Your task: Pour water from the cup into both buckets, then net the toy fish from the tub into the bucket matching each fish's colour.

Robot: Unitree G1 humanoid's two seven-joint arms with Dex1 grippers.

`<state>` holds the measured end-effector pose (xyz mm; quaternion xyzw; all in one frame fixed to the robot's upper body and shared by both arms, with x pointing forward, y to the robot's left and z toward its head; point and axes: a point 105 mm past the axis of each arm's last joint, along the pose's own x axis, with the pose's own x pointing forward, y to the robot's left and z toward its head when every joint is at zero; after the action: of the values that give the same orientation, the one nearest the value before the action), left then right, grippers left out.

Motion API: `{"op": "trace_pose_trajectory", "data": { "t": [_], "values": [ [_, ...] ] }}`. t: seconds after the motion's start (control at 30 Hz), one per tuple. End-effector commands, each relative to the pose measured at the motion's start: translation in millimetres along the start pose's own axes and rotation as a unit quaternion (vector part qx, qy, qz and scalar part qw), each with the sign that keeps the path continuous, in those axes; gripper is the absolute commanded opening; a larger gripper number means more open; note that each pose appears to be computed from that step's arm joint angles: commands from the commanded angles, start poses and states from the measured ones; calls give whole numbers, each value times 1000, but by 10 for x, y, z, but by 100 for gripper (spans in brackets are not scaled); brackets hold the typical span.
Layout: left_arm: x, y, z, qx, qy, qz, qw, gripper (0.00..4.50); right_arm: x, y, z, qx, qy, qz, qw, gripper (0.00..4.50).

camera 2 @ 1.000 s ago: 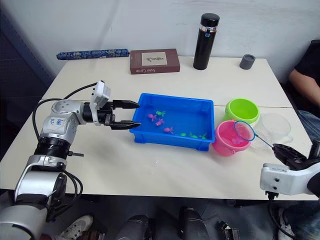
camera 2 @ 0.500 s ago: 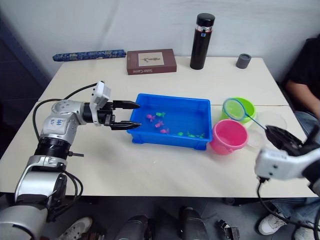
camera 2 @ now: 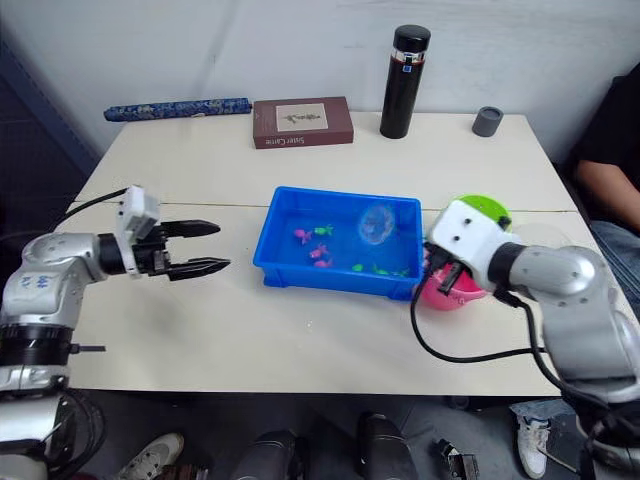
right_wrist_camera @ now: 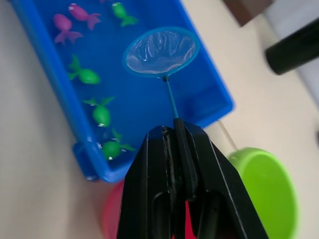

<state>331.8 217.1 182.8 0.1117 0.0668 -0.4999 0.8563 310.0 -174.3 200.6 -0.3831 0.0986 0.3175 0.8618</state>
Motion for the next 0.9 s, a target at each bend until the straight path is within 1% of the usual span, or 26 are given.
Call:
{"op": "trace_pose_trajectory", "data": {
  "t": [0.03, 0.13, 0.3, 0.63, 0.9],
  "values": [
    [-158, -29, 133, 15, -17, 27, 999, 448, 117, 48, 67, -6, -8, 29, 1000, 0],
    [-240, -85, 110, 9, -14, 42, 999, 448, 248, 95, 132, -25, -24, 50, 998, 0],
    [-285, -143, 105, 5, -13, 52, 999, 448, 320, 179, 164, -38, -34, 76, 996, 0],
    [-309, -181, 114, 3, -14, 61, 998, 448, 388, 205, 147, -64, -38, 87, 993, 0],
    [-312, -187, 125, 4, -15, 63, 998, 448, 477, 281, 164, -85, -46, 100, 990, 0]
  ]
}}
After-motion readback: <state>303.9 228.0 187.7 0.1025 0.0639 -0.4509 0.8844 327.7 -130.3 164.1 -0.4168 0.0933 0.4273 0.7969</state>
